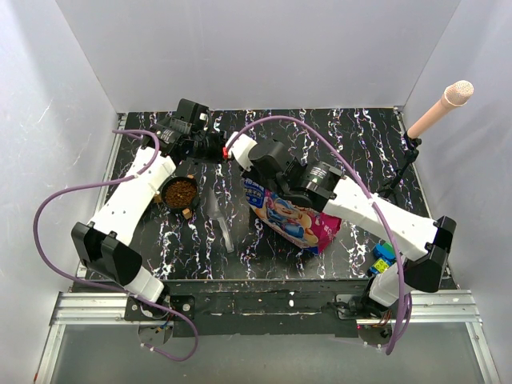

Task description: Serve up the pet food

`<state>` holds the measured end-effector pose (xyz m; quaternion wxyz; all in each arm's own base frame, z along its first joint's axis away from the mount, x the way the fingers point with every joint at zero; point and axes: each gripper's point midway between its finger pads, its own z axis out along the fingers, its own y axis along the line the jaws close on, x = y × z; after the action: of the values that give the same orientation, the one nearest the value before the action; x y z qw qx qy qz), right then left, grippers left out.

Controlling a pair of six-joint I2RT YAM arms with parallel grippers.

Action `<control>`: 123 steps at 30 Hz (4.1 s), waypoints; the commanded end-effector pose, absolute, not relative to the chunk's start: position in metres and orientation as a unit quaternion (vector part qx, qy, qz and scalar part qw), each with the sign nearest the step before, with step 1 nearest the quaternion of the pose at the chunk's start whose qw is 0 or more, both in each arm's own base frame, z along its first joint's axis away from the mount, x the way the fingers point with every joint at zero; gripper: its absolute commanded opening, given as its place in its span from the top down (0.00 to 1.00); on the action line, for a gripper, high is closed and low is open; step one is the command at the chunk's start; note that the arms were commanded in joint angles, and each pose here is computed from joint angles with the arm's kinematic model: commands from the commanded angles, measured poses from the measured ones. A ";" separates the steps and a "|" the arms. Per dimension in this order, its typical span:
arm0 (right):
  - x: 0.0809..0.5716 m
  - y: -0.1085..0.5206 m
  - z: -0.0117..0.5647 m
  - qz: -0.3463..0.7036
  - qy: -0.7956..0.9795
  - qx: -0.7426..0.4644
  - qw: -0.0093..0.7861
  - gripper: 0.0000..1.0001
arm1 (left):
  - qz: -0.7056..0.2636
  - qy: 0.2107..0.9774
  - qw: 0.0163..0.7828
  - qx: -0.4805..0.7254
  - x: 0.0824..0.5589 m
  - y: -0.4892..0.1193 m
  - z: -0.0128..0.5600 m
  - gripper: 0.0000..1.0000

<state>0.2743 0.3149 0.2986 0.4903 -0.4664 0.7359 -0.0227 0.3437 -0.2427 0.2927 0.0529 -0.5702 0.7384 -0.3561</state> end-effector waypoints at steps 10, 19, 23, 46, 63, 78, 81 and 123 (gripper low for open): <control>0.239 0.276 0.305 -0.019 0.737 -0.483 0.473 0.99 | -0.363 0.710 0.093 -0.595 0.344 -0.222 0.305 1.00; 0.222 0.266 0.289 0.008 0.748 -0.488 0.449 0.59 | -0.364 0.710 0.091 -0.596 0.342 -0.222 0.306 1.00; 0.224 0.265 0.289 -0.003 0.747 -0.495 0.445 0.99 | -0.364 0.713 0.085 -0.594 0.341 -0.224 0.304 1.00; 0.222 0.249 0.297 -0.020 0.741 -0.482 0.468 0.47 | -0.394 0.772 0.074 -0.493 0.293 -0.313 0.289 0.78; 0.210 0.222 0.316 0.007 0.746 -0.445 0.495 0.82 | -0.402 0.759 0.068 -0.508 0.298 -0.304 0.294 1.00; 0.194 0.226 0.292 0.072 0.777 -0.426 0.459 0.61 | -0.399 0.760 0.036 -0.512 0.291 -0.308 0.294 1.00; 0.204 0.235 0.296 0.053 0.760 -0.447 0.469 0.61 | -0.394 0.761 0.023 -0.516 0.287 -0.308 0.294 1.00; 0.197 0.191 0.291 -0.032 0.756 -0.448 0.477 0.99 | -0.373 0.727 0.109 -0.566 0.349 -0.236 0.295 1.00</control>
<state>0.2110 0.2337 0.2892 0.4986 -0.4649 0.7315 -0.0137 0.3298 -0.2593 0.2867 0.0720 -0.5401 0.7472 -0.3805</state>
